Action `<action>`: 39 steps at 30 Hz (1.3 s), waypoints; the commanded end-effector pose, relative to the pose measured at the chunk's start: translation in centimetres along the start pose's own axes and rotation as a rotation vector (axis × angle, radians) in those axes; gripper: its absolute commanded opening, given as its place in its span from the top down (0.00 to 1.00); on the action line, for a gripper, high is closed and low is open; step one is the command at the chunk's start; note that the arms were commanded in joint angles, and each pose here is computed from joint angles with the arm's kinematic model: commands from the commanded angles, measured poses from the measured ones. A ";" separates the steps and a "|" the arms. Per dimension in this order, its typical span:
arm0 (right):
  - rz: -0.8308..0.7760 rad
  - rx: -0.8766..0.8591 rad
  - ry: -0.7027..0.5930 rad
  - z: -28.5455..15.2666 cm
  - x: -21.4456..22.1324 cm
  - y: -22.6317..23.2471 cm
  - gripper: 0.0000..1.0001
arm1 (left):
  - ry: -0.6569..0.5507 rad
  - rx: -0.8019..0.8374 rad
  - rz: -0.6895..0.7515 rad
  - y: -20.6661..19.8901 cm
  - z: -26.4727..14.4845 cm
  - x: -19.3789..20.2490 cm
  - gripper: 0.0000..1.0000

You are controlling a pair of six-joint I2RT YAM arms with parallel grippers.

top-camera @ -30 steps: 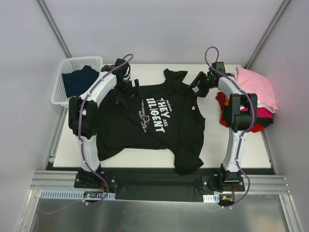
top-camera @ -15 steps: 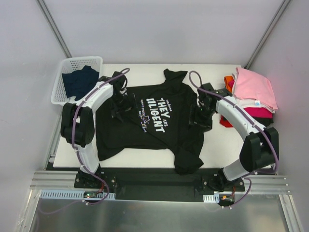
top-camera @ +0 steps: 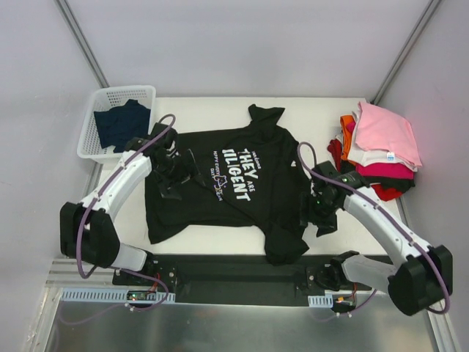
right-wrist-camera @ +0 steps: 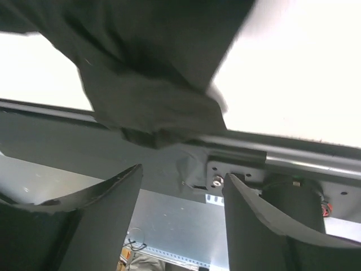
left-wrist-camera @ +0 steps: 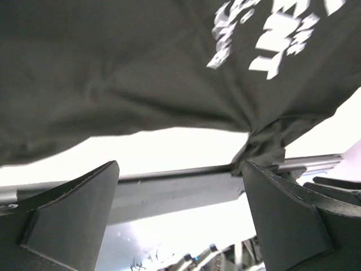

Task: Fold and stack the t-shirts
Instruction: Flatten out the tshirt

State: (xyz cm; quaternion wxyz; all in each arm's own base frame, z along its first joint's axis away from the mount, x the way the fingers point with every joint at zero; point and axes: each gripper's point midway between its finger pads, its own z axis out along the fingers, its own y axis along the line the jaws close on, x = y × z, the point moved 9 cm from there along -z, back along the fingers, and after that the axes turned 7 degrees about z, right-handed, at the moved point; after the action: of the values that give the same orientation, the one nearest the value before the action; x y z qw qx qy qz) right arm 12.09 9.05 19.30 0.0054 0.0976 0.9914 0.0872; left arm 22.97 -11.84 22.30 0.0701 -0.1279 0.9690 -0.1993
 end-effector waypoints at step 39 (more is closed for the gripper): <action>0.114 -0.043 -0.003 8.4 2.6 -1.7 0.52 | 0.105 0.081 -0.017 2.0 -0.2 5.2 0.05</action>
State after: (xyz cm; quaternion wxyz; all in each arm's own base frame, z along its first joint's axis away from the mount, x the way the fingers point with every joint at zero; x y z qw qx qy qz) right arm 8.74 9.02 11.04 -0.0065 0.1484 0.9825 0.1123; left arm 17.68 -11.29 20.38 0.0273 -0.1448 0.9598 -0.2390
